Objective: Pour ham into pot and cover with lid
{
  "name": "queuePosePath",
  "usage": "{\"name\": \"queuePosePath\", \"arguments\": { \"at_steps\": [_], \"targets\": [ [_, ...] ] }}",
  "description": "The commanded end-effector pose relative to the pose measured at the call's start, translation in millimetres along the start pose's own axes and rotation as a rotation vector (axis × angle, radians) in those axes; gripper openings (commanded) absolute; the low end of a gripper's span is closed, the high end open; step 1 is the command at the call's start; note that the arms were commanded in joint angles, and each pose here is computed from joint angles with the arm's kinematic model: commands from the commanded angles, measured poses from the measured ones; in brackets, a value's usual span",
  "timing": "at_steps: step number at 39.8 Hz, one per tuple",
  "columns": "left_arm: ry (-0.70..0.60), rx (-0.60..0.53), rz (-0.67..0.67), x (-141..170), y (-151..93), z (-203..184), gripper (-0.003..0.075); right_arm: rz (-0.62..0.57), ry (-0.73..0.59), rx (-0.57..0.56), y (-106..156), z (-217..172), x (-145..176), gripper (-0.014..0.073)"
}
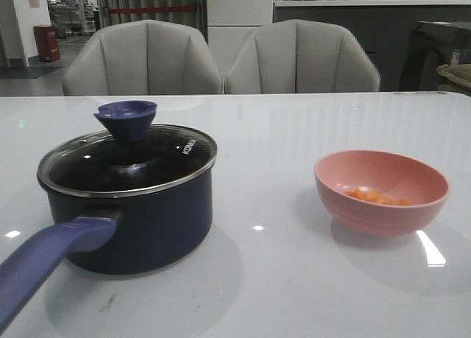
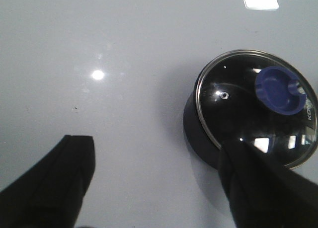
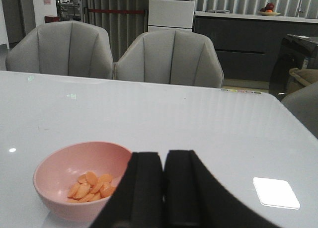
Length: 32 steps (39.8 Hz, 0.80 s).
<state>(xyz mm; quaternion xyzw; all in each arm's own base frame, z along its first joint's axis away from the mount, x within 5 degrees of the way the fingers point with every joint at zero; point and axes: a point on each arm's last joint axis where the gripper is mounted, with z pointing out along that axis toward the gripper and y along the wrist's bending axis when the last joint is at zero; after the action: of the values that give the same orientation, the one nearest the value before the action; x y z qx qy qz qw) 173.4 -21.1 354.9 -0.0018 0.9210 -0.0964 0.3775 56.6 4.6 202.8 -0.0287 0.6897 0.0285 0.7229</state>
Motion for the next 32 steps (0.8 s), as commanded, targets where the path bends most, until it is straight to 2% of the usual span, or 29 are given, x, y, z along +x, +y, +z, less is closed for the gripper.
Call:
{"name": "queuePosePath", "arguments": {
  "at_steps": [1, 12, 20, 32],
  "targets": [
    [-0.026, 0.041, -0.005, -20.6, -8.8, 1.8, 0.0556, -0.01, -0.094, 0.001, 0.1, -1.5, -5.3, 0.0135],
    [0.053, 0.12, 0.035, -35.8, -44.4, 25.6, 0.0556, -0.01, -0.094, 0.001, 0.1, -1.5, -5.3, 0.0135],
    [0.121, 0.118, 0.063, -44.3, -73.2, 47.3, 0.0556, -0.01, -0.094, 0.001, 0.1, -1.5, -5.3, 0.0135],
    [0.222, 0.095, 0.113, -57.9, -129.8, 88.8, 0.0556, -0.01, -0.094, 0.001, 0.1, -1.5, -5.3, 0.0135]
  ]
}}
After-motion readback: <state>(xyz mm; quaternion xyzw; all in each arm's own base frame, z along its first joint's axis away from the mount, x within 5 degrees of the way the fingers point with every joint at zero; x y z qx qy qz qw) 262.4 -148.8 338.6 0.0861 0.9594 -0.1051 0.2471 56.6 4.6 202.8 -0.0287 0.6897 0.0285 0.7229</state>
